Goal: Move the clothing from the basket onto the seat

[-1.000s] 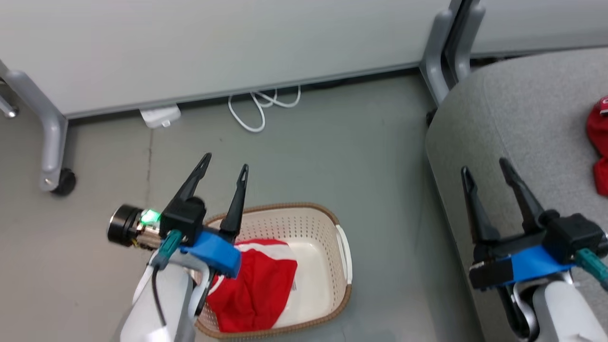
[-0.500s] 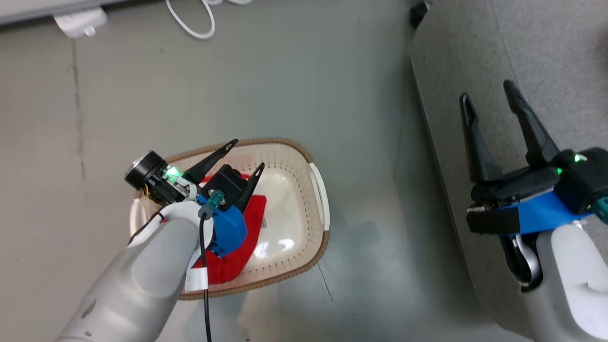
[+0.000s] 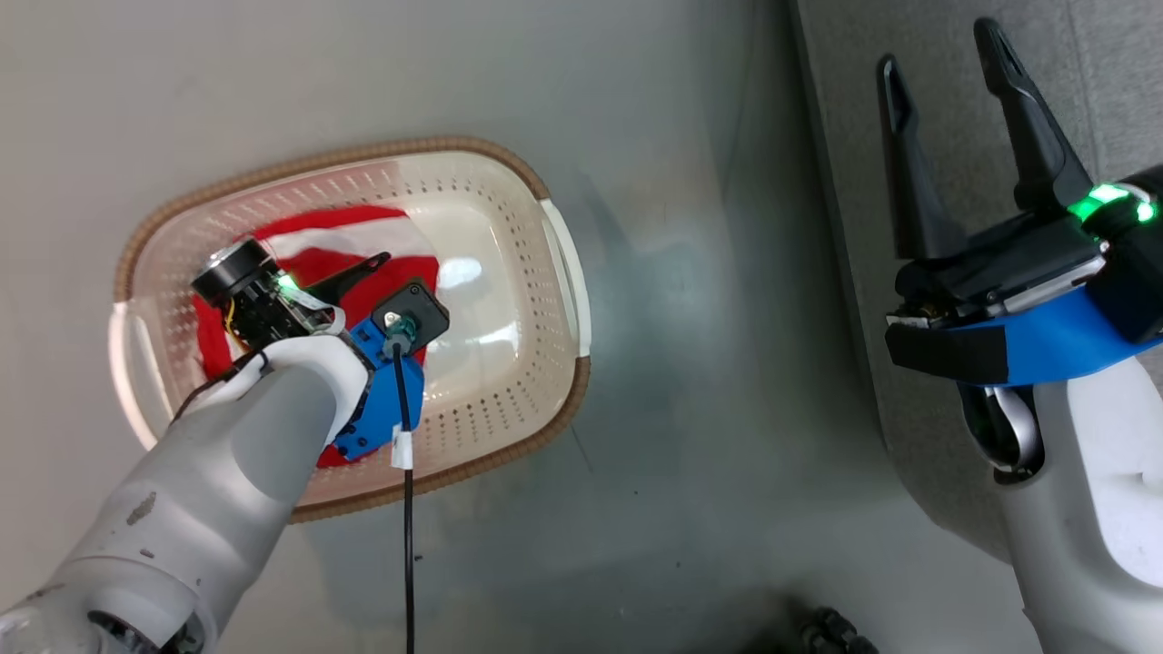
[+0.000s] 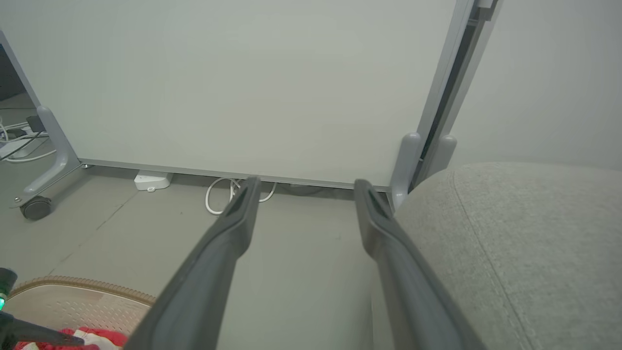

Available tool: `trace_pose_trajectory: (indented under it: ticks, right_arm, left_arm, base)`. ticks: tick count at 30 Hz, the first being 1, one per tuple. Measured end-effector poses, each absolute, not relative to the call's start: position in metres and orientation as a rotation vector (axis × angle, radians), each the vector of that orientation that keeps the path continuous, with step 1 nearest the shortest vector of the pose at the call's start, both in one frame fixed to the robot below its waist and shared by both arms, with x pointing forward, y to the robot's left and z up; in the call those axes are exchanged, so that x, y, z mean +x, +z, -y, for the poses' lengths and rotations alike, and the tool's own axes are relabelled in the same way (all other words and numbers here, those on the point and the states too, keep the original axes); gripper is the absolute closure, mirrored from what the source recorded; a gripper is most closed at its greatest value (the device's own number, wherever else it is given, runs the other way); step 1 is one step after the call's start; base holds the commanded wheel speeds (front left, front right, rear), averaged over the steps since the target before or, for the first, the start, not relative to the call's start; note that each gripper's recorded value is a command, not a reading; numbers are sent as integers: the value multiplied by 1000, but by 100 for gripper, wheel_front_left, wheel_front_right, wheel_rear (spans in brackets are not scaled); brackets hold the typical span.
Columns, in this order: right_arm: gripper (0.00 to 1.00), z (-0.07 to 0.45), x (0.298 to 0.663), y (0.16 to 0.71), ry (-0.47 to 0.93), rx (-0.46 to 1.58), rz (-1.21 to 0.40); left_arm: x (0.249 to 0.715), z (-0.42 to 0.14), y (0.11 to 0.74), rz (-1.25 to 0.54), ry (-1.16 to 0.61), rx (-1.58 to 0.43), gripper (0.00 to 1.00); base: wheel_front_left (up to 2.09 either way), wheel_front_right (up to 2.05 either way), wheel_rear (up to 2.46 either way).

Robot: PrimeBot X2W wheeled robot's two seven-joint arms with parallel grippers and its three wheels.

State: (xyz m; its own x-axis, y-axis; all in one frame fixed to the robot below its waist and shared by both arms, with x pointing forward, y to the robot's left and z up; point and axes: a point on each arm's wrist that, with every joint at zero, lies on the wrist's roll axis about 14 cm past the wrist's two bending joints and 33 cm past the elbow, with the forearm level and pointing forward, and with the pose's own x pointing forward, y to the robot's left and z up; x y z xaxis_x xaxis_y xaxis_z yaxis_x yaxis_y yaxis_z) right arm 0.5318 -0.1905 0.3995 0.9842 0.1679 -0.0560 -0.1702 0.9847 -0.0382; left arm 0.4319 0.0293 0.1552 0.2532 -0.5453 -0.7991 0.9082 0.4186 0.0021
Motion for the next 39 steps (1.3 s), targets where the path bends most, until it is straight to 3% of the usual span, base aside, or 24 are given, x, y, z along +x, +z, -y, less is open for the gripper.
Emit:
trace_pose_trajectory:
  ticks: [20, 32, 34, 35, 39]
  right_arm:
    - [0, 193, 544, 316, 185, -62, -173]
    - [0, 200, 543, 293, 176, -80, -207]
    - [0, 200, 543, 293, 177, -81, -208]
    - [0, 200, 543, 293, 177, -80, -208]
    - [0, 200, 545, 295, 175, -80, -202]
  left_arm:
    - [415, -72, 40, -1160, -1072, 691, 0]
    - [408, -75, 16, -1219, -1082, 721, 0]
    - [408, -75, 15, -1215, -1084, 723, 85]
    - [408, -75, 15, -1215, -1086, 725, 100]
    - [408, -72, 19, -1209, -1088, 725, 100]
  base:
    - [0, 0, 0]
    - [0, 0, 0]
    - [0, 0, 0]
    - [0, 0, 0]
    - [0, 0, 0]
